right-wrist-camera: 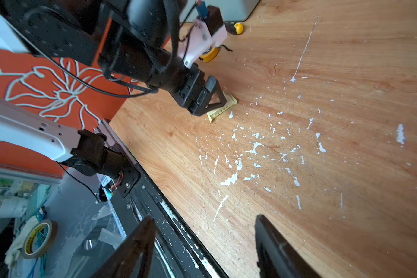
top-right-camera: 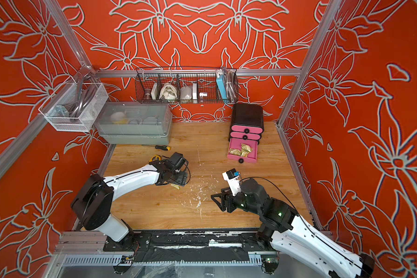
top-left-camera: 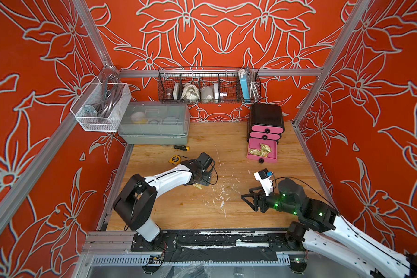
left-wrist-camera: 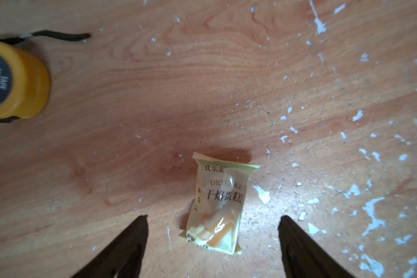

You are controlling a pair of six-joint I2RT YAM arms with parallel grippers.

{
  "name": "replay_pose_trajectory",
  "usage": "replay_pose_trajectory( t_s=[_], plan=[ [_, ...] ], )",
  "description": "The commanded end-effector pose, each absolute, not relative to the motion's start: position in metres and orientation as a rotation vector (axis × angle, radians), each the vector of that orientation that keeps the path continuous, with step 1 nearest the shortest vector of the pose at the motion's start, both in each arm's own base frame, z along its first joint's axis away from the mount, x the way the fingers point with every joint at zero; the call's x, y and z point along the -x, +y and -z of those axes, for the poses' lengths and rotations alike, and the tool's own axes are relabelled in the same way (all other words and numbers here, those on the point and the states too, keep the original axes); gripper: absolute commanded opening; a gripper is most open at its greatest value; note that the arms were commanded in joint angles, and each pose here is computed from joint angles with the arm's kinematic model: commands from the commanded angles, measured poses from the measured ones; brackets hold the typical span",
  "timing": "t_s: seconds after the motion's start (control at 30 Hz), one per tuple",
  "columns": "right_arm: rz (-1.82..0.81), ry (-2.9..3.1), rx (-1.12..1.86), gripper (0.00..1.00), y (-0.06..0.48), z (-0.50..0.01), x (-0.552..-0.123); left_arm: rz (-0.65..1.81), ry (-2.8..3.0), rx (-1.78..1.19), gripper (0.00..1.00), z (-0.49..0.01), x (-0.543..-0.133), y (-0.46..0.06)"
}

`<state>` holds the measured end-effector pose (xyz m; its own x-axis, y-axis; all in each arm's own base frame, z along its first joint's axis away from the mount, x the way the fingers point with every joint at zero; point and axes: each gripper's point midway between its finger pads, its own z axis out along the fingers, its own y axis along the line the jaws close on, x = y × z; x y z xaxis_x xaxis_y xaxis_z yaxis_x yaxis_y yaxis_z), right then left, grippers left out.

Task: Place the cookies into the drawer by color
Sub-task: Pick up the cookie at the center of the board.

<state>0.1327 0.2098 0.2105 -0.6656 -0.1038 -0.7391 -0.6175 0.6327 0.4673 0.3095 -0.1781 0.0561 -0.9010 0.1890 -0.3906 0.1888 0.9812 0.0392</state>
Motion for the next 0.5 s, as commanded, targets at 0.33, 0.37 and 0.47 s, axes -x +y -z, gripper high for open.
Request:
replay_pose_trajectory(
  t_s=[0.33, 0.37, 0.47],
  plan=[
    [-0.878, 2.117, 0.536, 0.79, 0.189, -0.217, -0.134, -0.062, 2.889, -0.204, 0.57, -0.008, -0.303, -0.179],
    [-0.877, 2.117, 0.535, 0.78, 0.189, -0.217, -0.134, -0.058, 2.898, -0.197, 0.55, -0.006, -0.302, -0.180],
    [-0.867, 2.114, 0.532, 0.78, 0.188, -0.218, -0.134, -0.028, 2.917, -0.167, 0.46, -0.001, -0.301, -0.184]
  ],
)
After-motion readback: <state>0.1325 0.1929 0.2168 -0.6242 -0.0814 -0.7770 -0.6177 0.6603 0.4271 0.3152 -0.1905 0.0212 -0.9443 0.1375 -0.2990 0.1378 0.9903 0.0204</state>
